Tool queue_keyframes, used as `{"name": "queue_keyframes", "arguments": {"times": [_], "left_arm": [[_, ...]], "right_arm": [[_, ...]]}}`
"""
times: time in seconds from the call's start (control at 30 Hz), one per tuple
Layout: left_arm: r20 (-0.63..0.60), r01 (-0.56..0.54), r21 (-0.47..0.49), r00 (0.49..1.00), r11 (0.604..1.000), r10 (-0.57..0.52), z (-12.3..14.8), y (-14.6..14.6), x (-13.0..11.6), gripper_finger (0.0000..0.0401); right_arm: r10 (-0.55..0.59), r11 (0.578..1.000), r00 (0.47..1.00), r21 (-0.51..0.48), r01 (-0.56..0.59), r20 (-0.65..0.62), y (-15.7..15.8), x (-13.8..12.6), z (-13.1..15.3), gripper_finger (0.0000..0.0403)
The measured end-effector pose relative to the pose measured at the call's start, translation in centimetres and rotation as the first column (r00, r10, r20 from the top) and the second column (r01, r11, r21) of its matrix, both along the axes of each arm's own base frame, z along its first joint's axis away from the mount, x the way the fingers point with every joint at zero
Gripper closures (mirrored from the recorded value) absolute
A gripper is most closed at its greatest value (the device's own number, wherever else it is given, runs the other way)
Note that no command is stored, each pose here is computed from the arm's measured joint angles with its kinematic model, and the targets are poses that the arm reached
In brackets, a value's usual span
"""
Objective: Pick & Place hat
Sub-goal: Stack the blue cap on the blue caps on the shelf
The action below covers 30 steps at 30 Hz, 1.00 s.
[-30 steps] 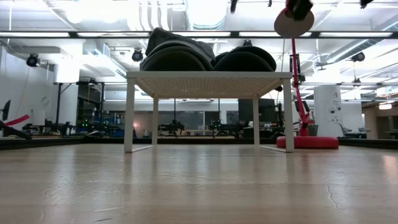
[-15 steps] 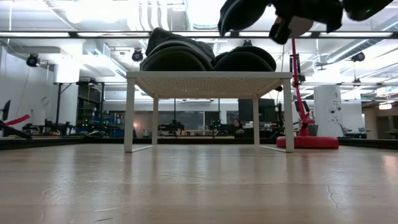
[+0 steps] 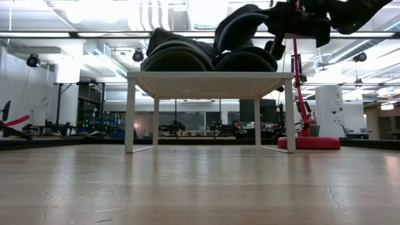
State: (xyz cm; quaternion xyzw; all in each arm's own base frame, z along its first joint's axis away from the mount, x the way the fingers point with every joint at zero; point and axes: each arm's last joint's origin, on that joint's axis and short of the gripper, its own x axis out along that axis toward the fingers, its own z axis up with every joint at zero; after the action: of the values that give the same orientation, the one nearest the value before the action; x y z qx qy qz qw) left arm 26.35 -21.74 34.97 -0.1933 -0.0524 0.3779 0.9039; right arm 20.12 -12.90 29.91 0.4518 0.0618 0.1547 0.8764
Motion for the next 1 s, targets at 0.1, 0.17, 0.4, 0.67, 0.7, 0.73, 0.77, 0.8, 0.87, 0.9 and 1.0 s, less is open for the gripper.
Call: {"name": "queue_keyframes", "arguments": {"times": [0.1,0.17,0.4,0.67,0.7,0.73,0.77,0.8,0.87,0.9,1.0], "left_arm": [[-0.007,0.000,0.003,1.000,1.000,0.000,-0.3,0.0,0.0,0.0298],[-0.005,0.001,-0.005,1.000,1.000,-0.001,-0.5,0.0,0.0,0.0298],[0.011,-0.001,-0.035,1.000,0.999,0.001,-1.4,0.1,-0.1,0.0298],[0.014,-0.003,-0.042,1.000,0.999,0.003,-2.1,0.1,-0.1,0.0298],[0.015,-0.003,-0.043,1.000,0.999,0.003,-2.1,0.1,-0.1,0.0298],[0.015,-0.003,-0.042,1.000,0.999,0.003,-2.1,0.1,-0.1,0.0298],[0.015,-0.003,-0.041,1.000,0.999,0.003,-2.1,0.1,-0.1,0.0298],[0.015,-0.003,-0.041,1.000,0.999,0.003,-2.1,0.1,-0.1,0.0298],[0.015,-0.003,-0.041,1.000,0.999,0.003,-2.1,0.1,-0.1,0.0298],[0.016,-0.003,-0.041,1.000,0.999,0.003,-2.1,0.1,-0.1,0.0298],[0.015,-0.003,-0.040,1.000,0.999,0.003,-2.1,0.1,-0.1,0.0298]], "right_arm": [[0.003,1.000,1.000,0.014,-0.002,-0.016,-0.2,0.2,-0.4,0.0392],[0.008,0.999,1.000,0.036,-0.007,-0.027,-0.2,0.3,-0.5,0.0392],[0.016,0.994,0.998,0.108,-0.008,-0.067,-0.5,0.6,-1.0,0.0391],[0.024,0.983,0.995,0.183,-0.007,-0.093,-0.5,0.6,-1.0,0.0376],[0.025,0.982,0.995,0.189,-0.007,-0.095,-0.5,0.6,-1.0,0.0374],[0.026,0.981,0.995,0.196,-0.006,-0.098,-0.5,0.6,-1.0,0.0371],[0.027,0.980,0.995,0.201,-0.006,-0.100,-0.5,0.6,-1.0,0.0369],[0.027,0.979,0.995,0.202,-0.007,-0.100,-0.5,0.6,-1.0,0.0366],[0.028,0.979,0.995,0.203,-0.007,-0.100,-0.5,0.6,-1.0,0.0360],[0.029,0.978,0.994,0.208,-0.007,-0.102,-0.5,0.6,-1.0,0.0356],[0.033,0.973,0.993,0.231,-0.006,-0.110,-0.4,0.6,-1.0,0.0340]]}}
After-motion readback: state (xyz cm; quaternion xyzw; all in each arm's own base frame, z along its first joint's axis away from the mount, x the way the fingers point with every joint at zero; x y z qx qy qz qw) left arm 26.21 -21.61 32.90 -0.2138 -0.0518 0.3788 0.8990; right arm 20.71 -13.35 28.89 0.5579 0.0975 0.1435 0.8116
